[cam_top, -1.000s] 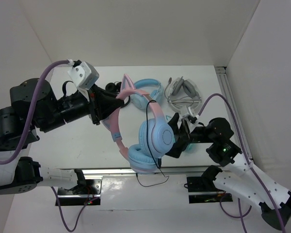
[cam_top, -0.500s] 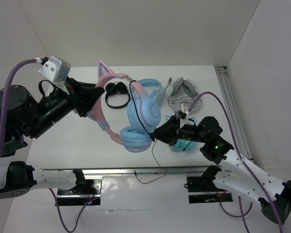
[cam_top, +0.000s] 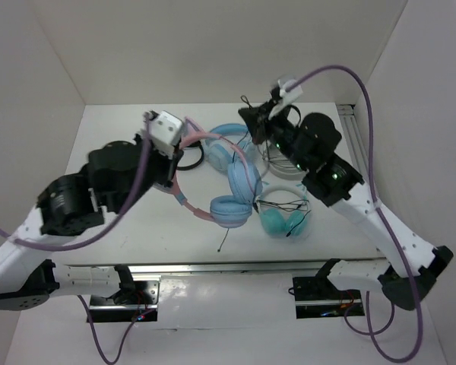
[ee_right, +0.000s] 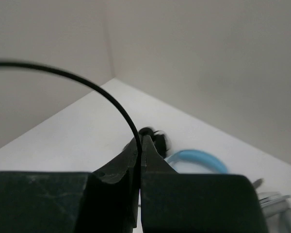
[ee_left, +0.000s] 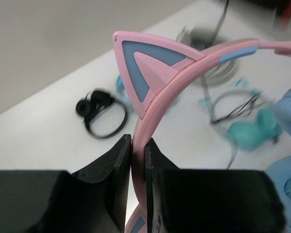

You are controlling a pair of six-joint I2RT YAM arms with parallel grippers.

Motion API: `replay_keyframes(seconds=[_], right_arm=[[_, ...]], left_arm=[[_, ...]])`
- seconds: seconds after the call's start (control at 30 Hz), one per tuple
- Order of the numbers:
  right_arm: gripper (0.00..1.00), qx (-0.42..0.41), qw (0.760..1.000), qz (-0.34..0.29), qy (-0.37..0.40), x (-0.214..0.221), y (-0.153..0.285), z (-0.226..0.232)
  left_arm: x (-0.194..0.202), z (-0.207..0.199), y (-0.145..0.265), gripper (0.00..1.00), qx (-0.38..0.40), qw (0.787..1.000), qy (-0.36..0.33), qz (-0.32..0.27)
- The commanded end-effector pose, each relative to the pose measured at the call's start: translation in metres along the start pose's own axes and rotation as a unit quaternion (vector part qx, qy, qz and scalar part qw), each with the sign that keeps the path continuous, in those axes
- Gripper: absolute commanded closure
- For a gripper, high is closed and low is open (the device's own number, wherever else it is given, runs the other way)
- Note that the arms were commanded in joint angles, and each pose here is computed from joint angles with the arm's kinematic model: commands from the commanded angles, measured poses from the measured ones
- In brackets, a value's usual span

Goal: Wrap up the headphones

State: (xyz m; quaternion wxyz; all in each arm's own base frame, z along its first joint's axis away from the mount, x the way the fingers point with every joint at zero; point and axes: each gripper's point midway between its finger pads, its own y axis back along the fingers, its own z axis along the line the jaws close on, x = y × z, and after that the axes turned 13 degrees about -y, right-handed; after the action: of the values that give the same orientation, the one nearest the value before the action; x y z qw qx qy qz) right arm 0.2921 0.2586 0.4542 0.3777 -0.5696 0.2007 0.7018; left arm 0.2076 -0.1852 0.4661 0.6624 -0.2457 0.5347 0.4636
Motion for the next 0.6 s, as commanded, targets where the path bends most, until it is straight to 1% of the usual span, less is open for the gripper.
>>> replay_keyframes(seconds=[0.0,0.03,0.07,0.1,0.13,0.17,0.2,0.23,0.27,0.3,0.33,0.43,0.47,0.5,0.53,0.57], right_arm=[[1.00,0.105,0.992,-0.010,0.071,-0.033,-0.022,-0.053],[1.00,0.109,0.990,-0.001,0.084,-0.029,-0.035,-0.061],[1.00,0.108,0.988,-0.004,0.108,-0.036,-0.040,-0.065],[1.00,0.106,0.987,-0.028,0.120,-0.060,-0.044,-0.063],[1.00,0.108,0.985,-0.014,0.132,-0.054,-0.054,-0.067],[1.00,0.103,0.983,-0.014,0.151,-0.060,-0.058,-0.065],[1.00,0.100,0.982,-0.036,0.157,-0.081,-0.058,-0.059],[1.00,0.094,0.982,-0.036,0.161,-0.084,-0.061,-0.057],[1.00,0.094,0.982,-0.035,0.161,-0.087,-0.063,-0.056],[1.00,0.077,0.982,-0.053,0.166,-0.103,-0.060,-0.041],[1.00,0.071,0.982,-0.061,0.164,-0.109,-0.059,-0.034],[1.00,0.046,0.983,-0.059,0.168,-0.109,-0.058,-0.012],[1.00,0.037,0.983,-0.071,0.166,-0.119,-0.048,-0.001],[1.00,0.016,0.982,-0.068,0.176,-0.114,-0.048,0.015],[1.00,0.018,0.982,-0.067,0.177,-0.111,-0.045,0.020],[1.00,0.013,0.982,-0.048,0.184,-0.100,-0.044,0.027]], left_arm=[[0.022,0.008,-0.023,1.00,-0.042,0.999,-0.016,0.017],[0.030,0.007,-0.028,1.00,-0.038,0.999,-0.019,0.027],[0.038,-0.001,-0.030,1.00,-0.008,0.999,-0.027,0.030],[0.040,0.004,-0.028,1.00,-0.006,0.999,-0.021,0.029],[0.042,-0.002,-0.029,1.00,0.009,0.999,-0.023,0.029],[0.041,-0.001,-0.026,1.00,0.015,0.999,-0.025,0.024],[0.046,-0.003,-0.025,1.00,0.022,0.999,-0.030,0.033],[0.050,-0.004,-0.024,1.00,0.024,0.998,-0.034,0.040],[0.055,-0.003,-0.027,1.00,0.018,0.998,-0.039,0.053],[0.061,0.004,-0.025,1.00,-0.001,0.997,-0.046,0.067],[0.065,0.007,-0.029,1.00,-0.015,0.996,-0.050,0.077],[0.082,0.022,-0.036,1.00,-0.076,0.989,-0.047,0.118],[0.087,0.025,-0.038,1.00,-0.088,0.987,-0.048,0.129],[0.085,0.032,-0.041,1.00,-0.109,0.984,-0.042,0.133],[0.087,0.033,-0.043,1.00,-0.113,0.983,-0.040,0.140],[0.090,0.034,-0.046,1.00,-0.116,0.981,-0.042,0.147]])
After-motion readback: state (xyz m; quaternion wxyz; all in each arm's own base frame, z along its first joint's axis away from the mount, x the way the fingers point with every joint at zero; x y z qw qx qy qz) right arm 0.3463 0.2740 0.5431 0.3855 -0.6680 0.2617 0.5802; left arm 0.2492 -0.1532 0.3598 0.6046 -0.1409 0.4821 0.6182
